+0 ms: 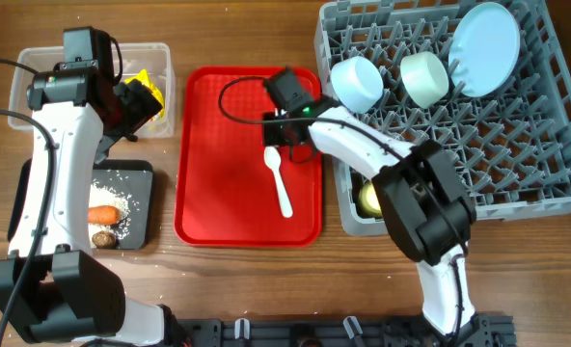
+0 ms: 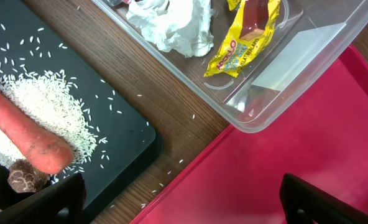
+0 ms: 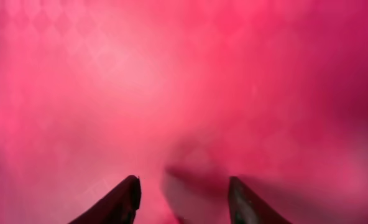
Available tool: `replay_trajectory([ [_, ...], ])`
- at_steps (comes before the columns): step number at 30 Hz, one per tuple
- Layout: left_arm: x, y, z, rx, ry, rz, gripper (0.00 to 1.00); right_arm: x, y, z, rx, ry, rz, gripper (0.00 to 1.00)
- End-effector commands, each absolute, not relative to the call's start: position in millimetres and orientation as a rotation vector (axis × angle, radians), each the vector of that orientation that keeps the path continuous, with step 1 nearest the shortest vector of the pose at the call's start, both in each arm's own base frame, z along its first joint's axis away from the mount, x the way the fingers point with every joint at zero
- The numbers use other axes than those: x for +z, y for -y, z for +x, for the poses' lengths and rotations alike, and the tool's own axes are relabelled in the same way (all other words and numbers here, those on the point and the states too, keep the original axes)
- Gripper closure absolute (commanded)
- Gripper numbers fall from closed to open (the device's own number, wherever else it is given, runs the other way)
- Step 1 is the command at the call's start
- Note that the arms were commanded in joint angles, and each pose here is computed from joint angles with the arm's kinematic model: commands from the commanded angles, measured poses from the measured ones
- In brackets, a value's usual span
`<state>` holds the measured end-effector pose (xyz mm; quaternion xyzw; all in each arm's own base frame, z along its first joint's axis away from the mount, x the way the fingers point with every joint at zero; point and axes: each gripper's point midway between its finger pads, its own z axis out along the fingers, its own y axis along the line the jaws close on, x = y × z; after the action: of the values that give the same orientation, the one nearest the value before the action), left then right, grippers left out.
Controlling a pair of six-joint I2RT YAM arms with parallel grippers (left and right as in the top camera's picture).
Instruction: Sort waste into correct bins and load items into the dishwasher rack
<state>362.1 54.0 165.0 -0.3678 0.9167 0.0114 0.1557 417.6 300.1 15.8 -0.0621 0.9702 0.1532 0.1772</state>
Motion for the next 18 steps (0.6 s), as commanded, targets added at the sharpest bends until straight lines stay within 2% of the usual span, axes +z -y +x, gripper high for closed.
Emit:
replay_trajectory([
  [1, 160, -55, 361, 0.054, -2.632, -1.067, 0.0, 106, -298, 460, 0.544, -2.57, -0.287, 0.47],
  [3, 160, -55, 361, 0.054, -2.632, -1.067, 0.0, 175, -273, 467, 0.531, -2.496, -0.358, 0.46],
  [4, 160, -55, 361, 0.054, -2.632, -1.067, 0.0, 193, -257, 458, 0.491, -2.503, -0.412, 0.46],
  [5, 160, -55, 361, 0.054, -2.632, -1.067, 0.0, 188, -247, 442, 0.462, -2.564, -0.448, 0.42],
  [7, 160, -55, 361, 0.054, -2.632, -1.067, 0.0, 157, -246, 410, 0.445, -2.719, -0.486, 0.35],
  [10, 160, -55, 361, 0.054, -2.632, -1.067, 0.0, 91, -268, 351, 0.419, -2.887, -0.598, 0.35],
  [12, 160, -55, 361, 0.055, -2.632, -1.067, 0.0, 62, -276, 328, 0.353, -2.915, -0.642, 0.36],
  [15, 160, -55, 361, 0.054, -2.632, -1.067, 0.0, 21, -278, 299, 0.243, -2.919, -0.717, 0.39],
  [18, 160, -55, 361, 0.054, -2.632, -1.067, 0.0, -1, -281, 294, 0.25, -2.863, -0.788, 0.43],
])
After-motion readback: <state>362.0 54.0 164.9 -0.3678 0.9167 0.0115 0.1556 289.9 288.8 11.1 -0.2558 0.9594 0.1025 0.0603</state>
